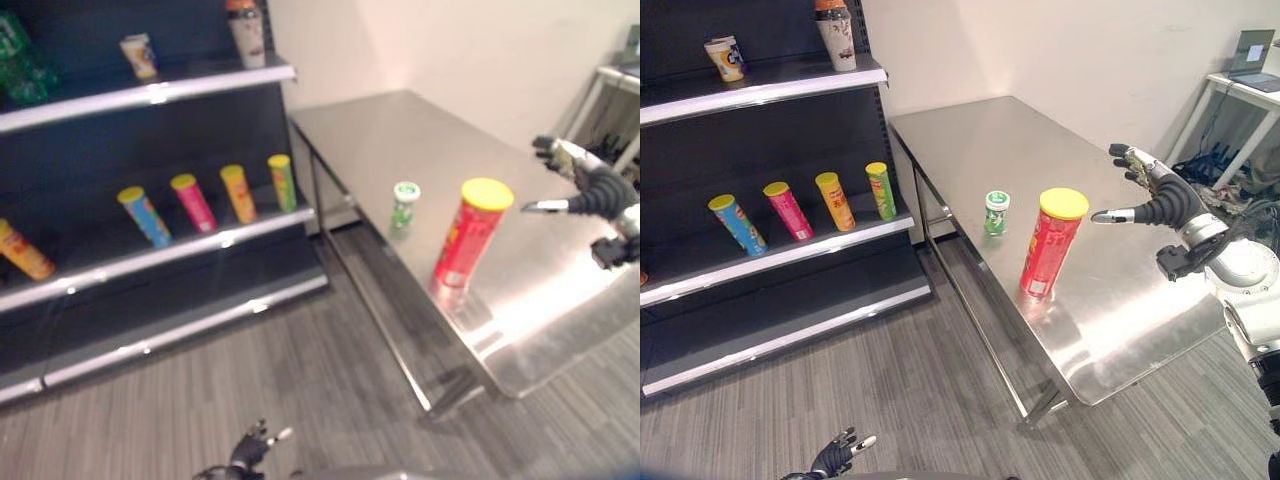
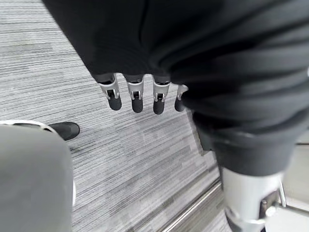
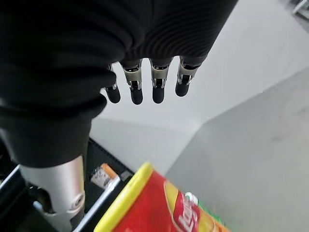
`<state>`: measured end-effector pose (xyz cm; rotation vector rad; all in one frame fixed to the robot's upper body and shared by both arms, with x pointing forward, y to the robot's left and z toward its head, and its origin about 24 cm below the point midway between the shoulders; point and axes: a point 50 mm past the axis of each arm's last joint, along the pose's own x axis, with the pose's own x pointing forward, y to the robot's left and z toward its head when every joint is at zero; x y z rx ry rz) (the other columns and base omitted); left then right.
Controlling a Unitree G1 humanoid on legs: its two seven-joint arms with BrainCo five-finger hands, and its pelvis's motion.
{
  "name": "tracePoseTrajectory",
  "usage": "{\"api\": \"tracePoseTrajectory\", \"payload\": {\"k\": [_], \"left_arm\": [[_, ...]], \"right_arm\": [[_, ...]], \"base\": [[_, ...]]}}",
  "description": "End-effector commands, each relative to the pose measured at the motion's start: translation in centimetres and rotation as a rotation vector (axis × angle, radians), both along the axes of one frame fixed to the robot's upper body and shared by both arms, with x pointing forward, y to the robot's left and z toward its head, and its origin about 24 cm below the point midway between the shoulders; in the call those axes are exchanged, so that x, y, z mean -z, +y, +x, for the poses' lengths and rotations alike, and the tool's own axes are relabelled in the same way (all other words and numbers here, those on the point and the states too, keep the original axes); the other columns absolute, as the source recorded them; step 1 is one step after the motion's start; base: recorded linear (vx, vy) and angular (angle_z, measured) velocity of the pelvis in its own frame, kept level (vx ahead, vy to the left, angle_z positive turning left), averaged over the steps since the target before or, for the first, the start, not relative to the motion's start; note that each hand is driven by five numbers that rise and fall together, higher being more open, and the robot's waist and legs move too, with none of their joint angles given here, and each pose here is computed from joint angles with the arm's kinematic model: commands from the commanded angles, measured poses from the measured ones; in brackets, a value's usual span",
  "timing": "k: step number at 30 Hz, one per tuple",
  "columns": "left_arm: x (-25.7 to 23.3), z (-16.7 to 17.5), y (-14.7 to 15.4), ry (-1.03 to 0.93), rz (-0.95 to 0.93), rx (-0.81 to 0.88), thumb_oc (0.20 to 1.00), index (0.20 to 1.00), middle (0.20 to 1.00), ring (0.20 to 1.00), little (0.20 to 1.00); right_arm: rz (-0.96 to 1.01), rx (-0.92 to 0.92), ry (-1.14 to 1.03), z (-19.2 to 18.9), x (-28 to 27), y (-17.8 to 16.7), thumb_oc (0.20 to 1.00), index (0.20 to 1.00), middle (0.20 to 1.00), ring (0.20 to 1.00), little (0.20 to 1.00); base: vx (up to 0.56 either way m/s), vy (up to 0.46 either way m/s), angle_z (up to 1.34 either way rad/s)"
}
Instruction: Put the goods on the table back onto the shelves and tidy them up.
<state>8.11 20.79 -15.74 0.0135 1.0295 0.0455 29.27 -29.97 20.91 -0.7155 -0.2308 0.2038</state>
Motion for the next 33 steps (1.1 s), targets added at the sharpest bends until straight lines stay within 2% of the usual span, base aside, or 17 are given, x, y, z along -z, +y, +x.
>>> {"api": "tracePoseTrajectory", "payload": {"k": [1, 23, 24, 25, 26, 27, 33], "left_arm": [[-0.3, 1.9, -0.1, -0.032, 0.015, 0.078, 1.000, 1.000, 1.000, 1.000, 1.000], [-0.2, 1.5, -0.4, -0.027, -0.008, 0.082, 1.000, 1.000, 1.000, 1.000, 1.000], [-0.2, 1.4, -0.4, -0.025, -0.009, 0.086, 1.000, 1.000, 1.000, 1.000, 1.000], [-0.1, 1.4, -0.5, -0.025, -0.010, 0.085, 1.000, 1.000, 1.000, 1.000, 1.000], [-0.1, 1.3, -0.4, -0.020, -0.011, 0.089, 1.000, 1.000, 1.000, 1.000, 1.000], [-0.1, 1.3, -0.4, -0.020, -0.012, 0.088, 1.000, 1.000, 1.000, 1.000, 1.000], [-0.1, 1.2, -0.2, -0.014, -0.007, 0.083, 1.000, 1.000, 1.000, 1.000, 1.000]], "right_arm": [[-0.074, -0.061, -0.085, 1.1, -3.6, 1.4, 1.000, 1.000, 1.000, 1.000, 1.000], [-0.199, -0.167, 0.120, 2.0, -1.3, 3.2, 1.000, 1.000, 1.000, 1.000, 1.000], [-0.225, -0.180, 0.158, 1.8, -1.1, 3.1, 0.909, 0.909, 0.909, 0.909, 0.909], [-0.225, -0.181, 0.158, 1.9, -1.1, 3.1, 0.755, 0.755, 0.755, 0.755, 0.755], [-0.250, -0.176, 0.184, 1.8, -1.0, 2.9, 0.423, 0.423, 0.423, 0.423, 0.423], [-0.251, -0.177, 0.184, 1.9, -1.0, 2.9, 0.200, 0.200, 0.200, 0.200, 0.200], [-0.322, -0.166, 0.198, 1.8, -1.8, 2.6, 0.200, 0.200, 0.200, 0.200, 0.200]], "base": [[0.00, 0.003, 0.05], [0.00, -0.001, 0.04], [0.00, 0.000, 0.00], [0.00, 0.000, 0.00], [0.00, 0.000, 0.00], [0.00, 0.000, 0.00], [0.00, 0.000, 0.00]]}}
